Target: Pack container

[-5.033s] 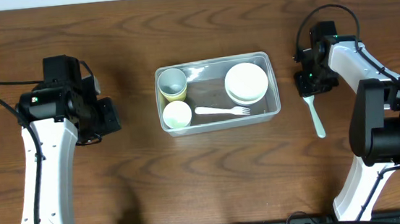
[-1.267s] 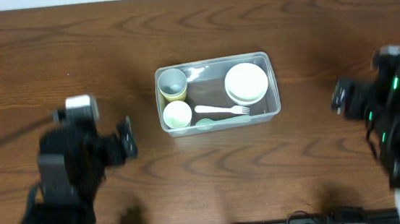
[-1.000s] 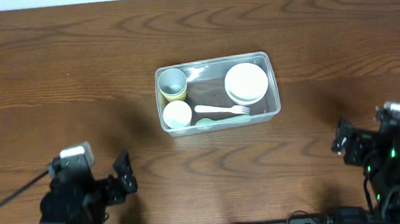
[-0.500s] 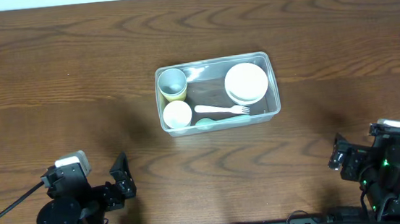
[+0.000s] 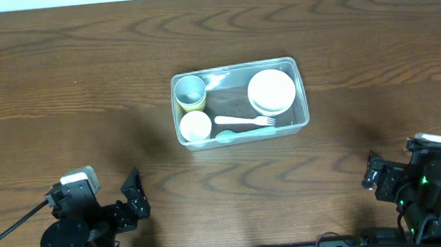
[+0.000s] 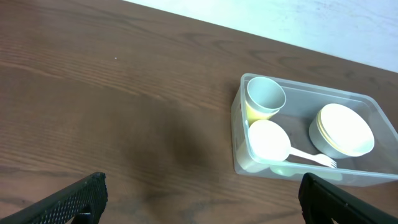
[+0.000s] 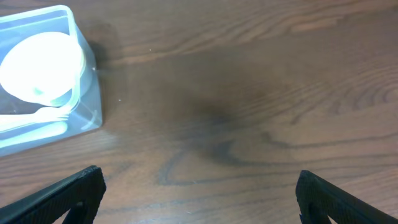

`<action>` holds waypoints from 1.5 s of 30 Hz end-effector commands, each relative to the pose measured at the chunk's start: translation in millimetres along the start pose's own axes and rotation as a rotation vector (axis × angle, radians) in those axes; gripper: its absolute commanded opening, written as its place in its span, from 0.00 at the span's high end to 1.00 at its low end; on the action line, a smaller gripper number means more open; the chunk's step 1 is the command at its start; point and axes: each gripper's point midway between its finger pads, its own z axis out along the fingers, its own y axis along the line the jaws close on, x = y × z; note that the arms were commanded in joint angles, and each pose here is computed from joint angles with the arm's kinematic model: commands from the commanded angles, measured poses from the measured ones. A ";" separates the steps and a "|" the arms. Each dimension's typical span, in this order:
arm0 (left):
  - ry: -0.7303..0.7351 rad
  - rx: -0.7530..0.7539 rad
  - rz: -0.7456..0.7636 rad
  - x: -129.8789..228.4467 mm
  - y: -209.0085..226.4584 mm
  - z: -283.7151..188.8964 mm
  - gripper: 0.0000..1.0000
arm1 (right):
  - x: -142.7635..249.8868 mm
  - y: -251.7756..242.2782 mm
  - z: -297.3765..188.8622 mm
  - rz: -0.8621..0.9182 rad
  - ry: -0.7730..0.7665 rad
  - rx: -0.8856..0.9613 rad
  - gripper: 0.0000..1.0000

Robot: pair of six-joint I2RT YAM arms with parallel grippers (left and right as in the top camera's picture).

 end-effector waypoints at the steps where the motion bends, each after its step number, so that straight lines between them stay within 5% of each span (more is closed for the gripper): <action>1: 0.008 -0.005 -0.007 2.6 1.0 1.4 0.02 | -1.2 10.2 -8.6 0.005 -0.050 -0.066 0.01; 14: 0.008 -0.005 -0.007 2.6 1.0 1.4 0.02 | -29.2 54.7 11.3 -0.058 -0.526 -0.326 0.01; 22: 0.008 -0.005 -0.007 2.6 1.0 1.4 0.02 | -42.4 65.8 29.9 -0.185 -0.734 -0.320 0.01; 45: 0.008 -0.005 -0.007 2.6 1.0 1.4 0.02 | -2.9 58.4 76.9 -0.211 -0.617 -0.266 0.01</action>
